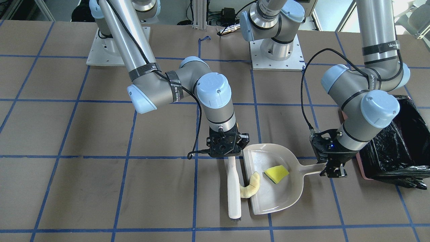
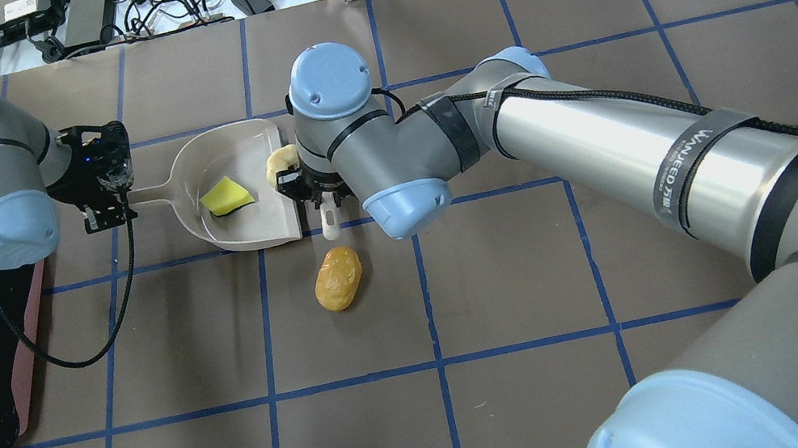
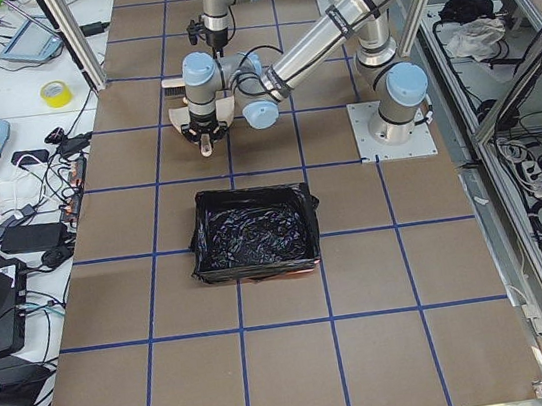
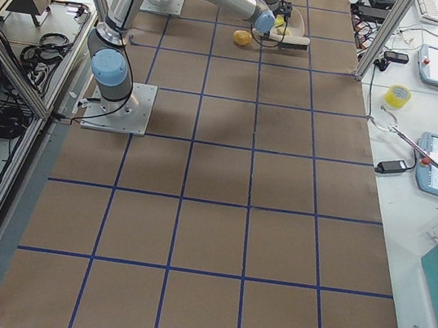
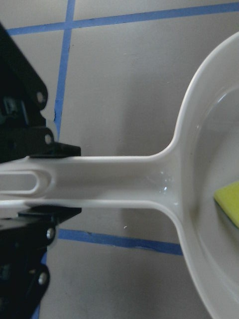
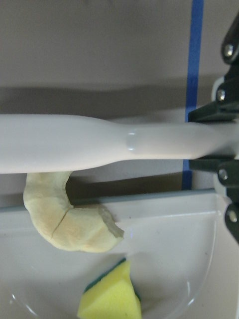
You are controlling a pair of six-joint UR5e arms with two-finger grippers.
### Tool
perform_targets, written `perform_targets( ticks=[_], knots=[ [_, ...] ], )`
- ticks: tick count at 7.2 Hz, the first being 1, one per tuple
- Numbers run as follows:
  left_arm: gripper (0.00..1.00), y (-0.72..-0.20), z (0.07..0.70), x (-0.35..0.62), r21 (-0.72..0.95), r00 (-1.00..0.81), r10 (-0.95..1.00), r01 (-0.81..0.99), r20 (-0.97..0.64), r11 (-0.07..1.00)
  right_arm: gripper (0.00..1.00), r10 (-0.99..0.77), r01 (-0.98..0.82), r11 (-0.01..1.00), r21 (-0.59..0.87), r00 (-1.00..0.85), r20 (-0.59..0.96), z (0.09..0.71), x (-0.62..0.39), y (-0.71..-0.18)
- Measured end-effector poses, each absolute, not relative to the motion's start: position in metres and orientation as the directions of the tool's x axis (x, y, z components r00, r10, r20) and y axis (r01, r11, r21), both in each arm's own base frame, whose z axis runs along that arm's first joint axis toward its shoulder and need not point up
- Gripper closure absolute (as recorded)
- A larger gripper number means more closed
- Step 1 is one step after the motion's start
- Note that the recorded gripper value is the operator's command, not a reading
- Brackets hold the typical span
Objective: Sweep and dump trash into bin
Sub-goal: 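Brush the peel and sponge deeper into the dustpan with the right gripper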
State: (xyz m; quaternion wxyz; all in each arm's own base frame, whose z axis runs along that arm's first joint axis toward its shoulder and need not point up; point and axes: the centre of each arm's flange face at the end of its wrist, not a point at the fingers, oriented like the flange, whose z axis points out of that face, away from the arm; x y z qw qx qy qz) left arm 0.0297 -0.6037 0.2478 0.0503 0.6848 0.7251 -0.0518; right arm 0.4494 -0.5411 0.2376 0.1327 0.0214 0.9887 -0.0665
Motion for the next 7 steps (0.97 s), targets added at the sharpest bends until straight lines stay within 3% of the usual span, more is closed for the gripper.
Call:
perform_targets(
  ticks=[4,7],
  knots=[
    [1.00,-0.620,0.238,0.000,0.064,0.007,0.988,0.998,-0.152,0.003,1.00,0.176,0.201,0.979,-0.029,-0.911,-0.374,0.265,0.475,-0.535],
    [1.00,-0.624,0.233,0.000,0.068,0.011,0.987,0.998,-0.161,-0.001,1.00,0.083,0.095,0.995,-0.039,-0.967,-0.239,0.296,0.458,-0.535]
  ],
)
